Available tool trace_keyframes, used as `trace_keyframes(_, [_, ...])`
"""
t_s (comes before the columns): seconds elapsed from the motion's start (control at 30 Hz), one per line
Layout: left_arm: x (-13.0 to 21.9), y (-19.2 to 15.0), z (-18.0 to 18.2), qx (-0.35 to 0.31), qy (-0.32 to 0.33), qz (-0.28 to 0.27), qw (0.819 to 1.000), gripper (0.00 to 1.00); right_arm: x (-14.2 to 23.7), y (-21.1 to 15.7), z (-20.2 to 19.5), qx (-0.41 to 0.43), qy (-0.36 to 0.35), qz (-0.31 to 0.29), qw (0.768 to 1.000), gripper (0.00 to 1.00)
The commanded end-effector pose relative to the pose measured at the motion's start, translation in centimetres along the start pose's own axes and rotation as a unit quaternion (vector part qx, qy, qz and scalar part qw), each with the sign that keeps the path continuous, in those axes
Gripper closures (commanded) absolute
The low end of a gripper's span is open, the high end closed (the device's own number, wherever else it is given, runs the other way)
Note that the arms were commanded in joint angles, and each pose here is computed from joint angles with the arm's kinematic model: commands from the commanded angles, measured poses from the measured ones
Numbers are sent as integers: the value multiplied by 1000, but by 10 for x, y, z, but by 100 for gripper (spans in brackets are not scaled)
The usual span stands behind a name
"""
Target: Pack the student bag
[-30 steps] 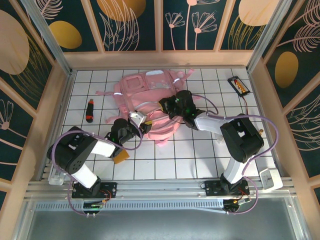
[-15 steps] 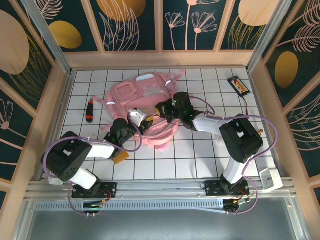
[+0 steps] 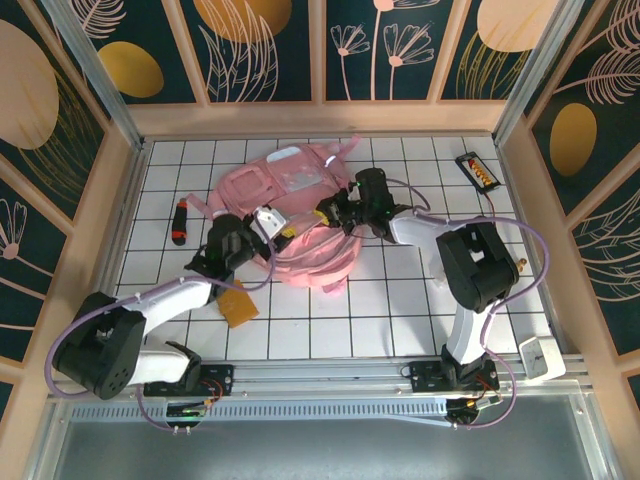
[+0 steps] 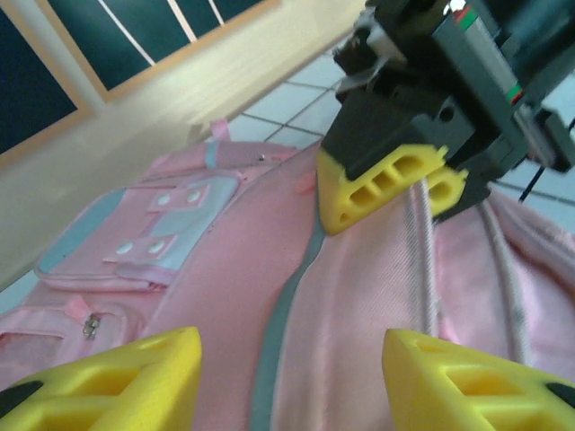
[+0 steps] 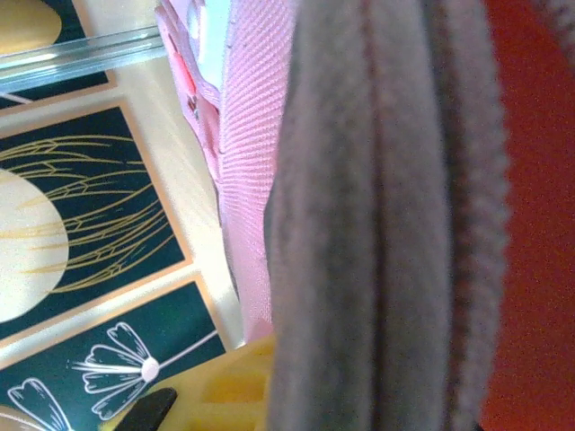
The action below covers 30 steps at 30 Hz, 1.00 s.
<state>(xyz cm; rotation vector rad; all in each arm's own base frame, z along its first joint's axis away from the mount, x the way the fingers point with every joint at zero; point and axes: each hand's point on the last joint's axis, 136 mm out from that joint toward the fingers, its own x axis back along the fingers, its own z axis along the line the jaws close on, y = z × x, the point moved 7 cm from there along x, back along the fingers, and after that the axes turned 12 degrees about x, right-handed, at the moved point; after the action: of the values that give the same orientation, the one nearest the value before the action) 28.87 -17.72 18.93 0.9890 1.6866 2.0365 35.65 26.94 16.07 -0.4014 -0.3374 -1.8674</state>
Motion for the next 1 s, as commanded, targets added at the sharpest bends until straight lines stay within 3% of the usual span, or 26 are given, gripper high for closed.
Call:
trace_keyframes(0.0, [-6,-4,0,-13,-73,74,995,41,5,20,1,55,37,33,997,88])
trace_keyframes(0.13, [-30,10,6,5,-101,111,989,34,7,19,10,69,94,48,992,68])
trace_keyframes(0.23, [-46,16,7,9,-137,146,980,34,6,13,14,59,125,46,989,63])
trace_keyframes(0.37, [-57,20,-1,35,-191,137,971,29,5,6,10,34,141,41,989,57])
trace_keyframes(0.43, [-59,22,-5,50,-205,128,969,2,8,6,11,23,148,31,988,51])
trace_keyframes(0.5, [-57,24,-12,52,-209,114,970,1,11,8,11,16,139,21,990,48])
trace_keyframes(0.6, [-62,29,-23,73,-182,99,976,1,18,13,6,8,89,-2,996,46])
trace_keyframes(0.73, [-76,35,-27,132,-150,103,975,1,39,26,-19,-17,-43,-60,997,40])
trace_keyframes(0.87, [-81,48,-25,140,-123,103,977,1,66,30,-41,-27,-179,-111,977,35])
trace_keyframes(0.97, [-92,58,-25,136,-74,141,978,1,93,30,-40,-4,-240,-165,957,32])
